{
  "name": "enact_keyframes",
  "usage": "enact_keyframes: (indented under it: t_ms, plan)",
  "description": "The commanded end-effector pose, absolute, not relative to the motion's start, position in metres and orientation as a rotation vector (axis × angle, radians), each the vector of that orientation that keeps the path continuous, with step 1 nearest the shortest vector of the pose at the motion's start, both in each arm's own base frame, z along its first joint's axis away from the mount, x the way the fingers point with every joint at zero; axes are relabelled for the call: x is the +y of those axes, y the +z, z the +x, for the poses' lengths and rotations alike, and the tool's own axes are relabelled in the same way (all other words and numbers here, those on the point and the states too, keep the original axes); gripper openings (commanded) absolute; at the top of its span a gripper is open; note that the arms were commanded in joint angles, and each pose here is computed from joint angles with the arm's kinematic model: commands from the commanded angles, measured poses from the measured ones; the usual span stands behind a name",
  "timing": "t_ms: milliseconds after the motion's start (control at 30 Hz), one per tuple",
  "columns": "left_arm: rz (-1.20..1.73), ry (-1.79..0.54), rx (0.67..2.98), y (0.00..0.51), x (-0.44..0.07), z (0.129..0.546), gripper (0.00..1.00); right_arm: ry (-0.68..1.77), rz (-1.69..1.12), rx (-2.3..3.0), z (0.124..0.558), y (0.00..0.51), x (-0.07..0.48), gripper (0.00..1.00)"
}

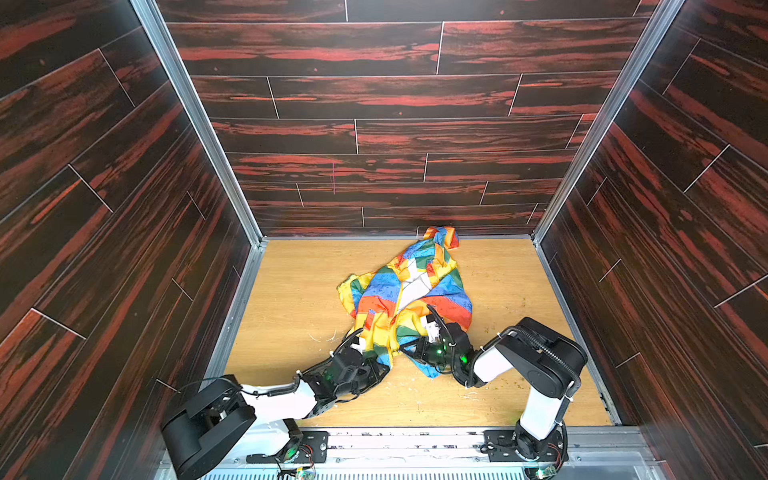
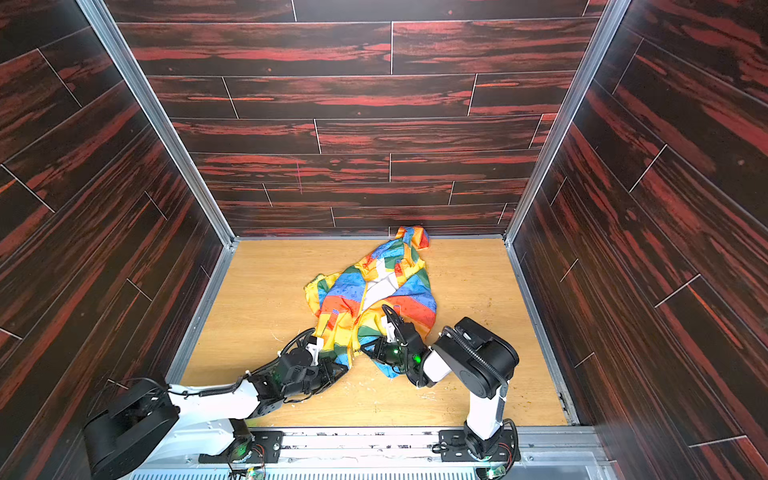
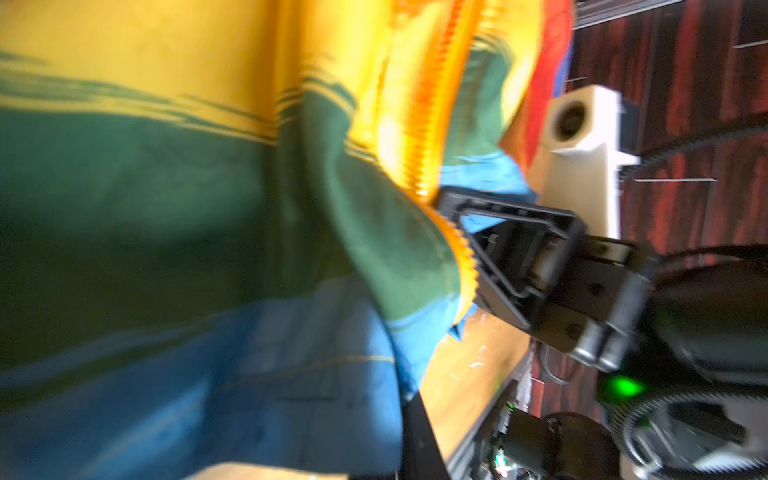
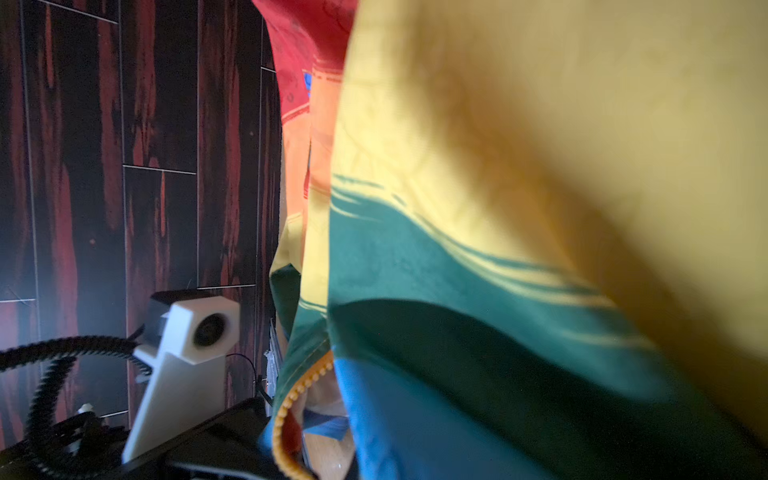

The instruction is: Zip up the jacket

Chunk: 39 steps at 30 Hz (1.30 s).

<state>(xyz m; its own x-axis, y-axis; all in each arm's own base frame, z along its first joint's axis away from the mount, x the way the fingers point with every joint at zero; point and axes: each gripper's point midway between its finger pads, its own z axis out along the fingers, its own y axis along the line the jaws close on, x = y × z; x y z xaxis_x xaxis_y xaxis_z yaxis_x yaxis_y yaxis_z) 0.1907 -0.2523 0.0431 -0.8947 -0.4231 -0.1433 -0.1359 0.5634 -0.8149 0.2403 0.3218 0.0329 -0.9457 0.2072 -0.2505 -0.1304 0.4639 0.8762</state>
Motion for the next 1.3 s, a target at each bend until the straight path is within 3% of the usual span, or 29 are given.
enact_keyframes:
  t_ms: [0, 533, 900, 967, 1200, 1267]
  plan:
    - [-0.510, -1.227, 2.450, 0.036, -0.247, 0.196, 0.08, 1.470, 0.066, 2.413, 0.239, 0.027, 0.328, 0.00]
    - [-0.475, -1.252, 2.300, 0.067, -0.235, 0.202, 0.09, 1.514, -0.015, 2.457, 0.232, 0.017, 0.360, 0.00]
    - [-0.496, -1.275, 2.318, 0.058, -0.240, 0.203, 0.12, 1.602, -0.110, 2.430, 0.225, 0.028, 0.382, 0.00]
    - [-0.507, -1.281, 2.311, 0.058, -0.240, 0.203, 0.18, 1.608, -0.111, 2.430, 0.224, 0.028, 0.382, 0.00]
    - [-0.527, -1.269, 2.298, 0.057, -0.235, 0.204, 0.64, 1.623, -0.120, 2.427, 0.223, 0.029, 0.385, 0.00]
    - [-0.527, -1.267, 2.298, 0.057, -0.235, 0.203, 0.70, 1.628, -0.126, 2.422, 0.223, 0.030, 0.387, 0.00]
